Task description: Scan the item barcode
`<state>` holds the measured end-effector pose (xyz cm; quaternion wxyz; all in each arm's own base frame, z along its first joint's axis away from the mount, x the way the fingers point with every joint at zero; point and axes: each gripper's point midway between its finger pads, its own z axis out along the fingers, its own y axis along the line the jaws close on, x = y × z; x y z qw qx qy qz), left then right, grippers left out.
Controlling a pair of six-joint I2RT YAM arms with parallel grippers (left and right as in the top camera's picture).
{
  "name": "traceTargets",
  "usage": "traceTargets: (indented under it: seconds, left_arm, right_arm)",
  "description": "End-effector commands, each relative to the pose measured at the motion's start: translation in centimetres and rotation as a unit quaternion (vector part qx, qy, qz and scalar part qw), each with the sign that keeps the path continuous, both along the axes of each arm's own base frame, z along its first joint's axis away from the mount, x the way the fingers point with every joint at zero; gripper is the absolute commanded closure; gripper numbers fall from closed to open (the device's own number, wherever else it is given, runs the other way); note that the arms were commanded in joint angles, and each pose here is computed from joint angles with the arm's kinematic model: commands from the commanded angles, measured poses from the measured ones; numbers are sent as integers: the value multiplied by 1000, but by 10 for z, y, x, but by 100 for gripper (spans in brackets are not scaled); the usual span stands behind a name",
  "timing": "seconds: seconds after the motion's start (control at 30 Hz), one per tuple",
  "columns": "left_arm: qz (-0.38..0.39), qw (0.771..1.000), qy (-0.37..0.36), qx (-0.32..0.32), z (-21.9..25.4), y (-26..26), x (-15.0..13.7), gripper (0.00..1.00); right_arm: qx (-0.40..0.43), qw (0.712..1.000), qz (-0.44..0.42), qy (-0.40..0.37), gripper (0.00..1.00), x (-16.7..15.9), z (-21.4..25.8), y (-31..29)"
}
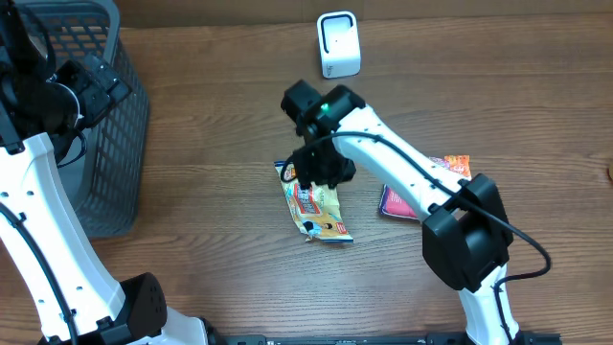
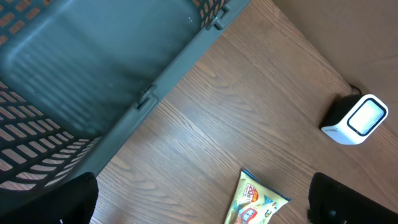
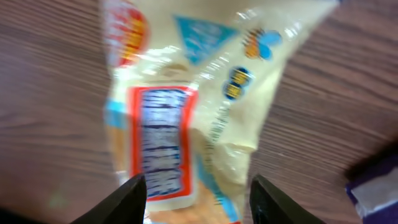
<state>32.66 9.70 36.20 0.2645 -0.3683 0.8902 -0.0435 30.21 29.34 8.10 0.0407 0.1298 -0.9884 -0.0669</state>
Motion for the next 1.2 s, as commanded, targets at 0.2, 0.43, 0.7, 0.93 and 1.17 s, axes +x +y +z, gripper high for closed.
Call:
traceTargets:
  seconds: [0.2, 0.43, 0.7, 0.93, 1.17]
  left_arm:
    - [-7, 1000, -3, 4, 2, 0, -1, 0]
    - [-7, 1000, -3, 4, 2, 0, -1, 0]
    - [-7, 1000, -3, 4, 2, 0, -1, 0]
    - [-7, 1000, -3, 4, 2, 0, -1, 0]
    - [-7, 1000, -3, 4, 2, 0, -1, 0]
  right_arm:
    - [-130, 980, -138, -67, 42, 48, 10, -93]
    - [-130, 979, -153, 21, 35, 53, 14, -184]
    - [-81, 977, -183, 77, 34, 51, 15, -237]
    - [-67, 965, -206, 144, 34, 25, 10, -258]
    - [-19, 969, -174, 175, 35, 11, -7, -241]
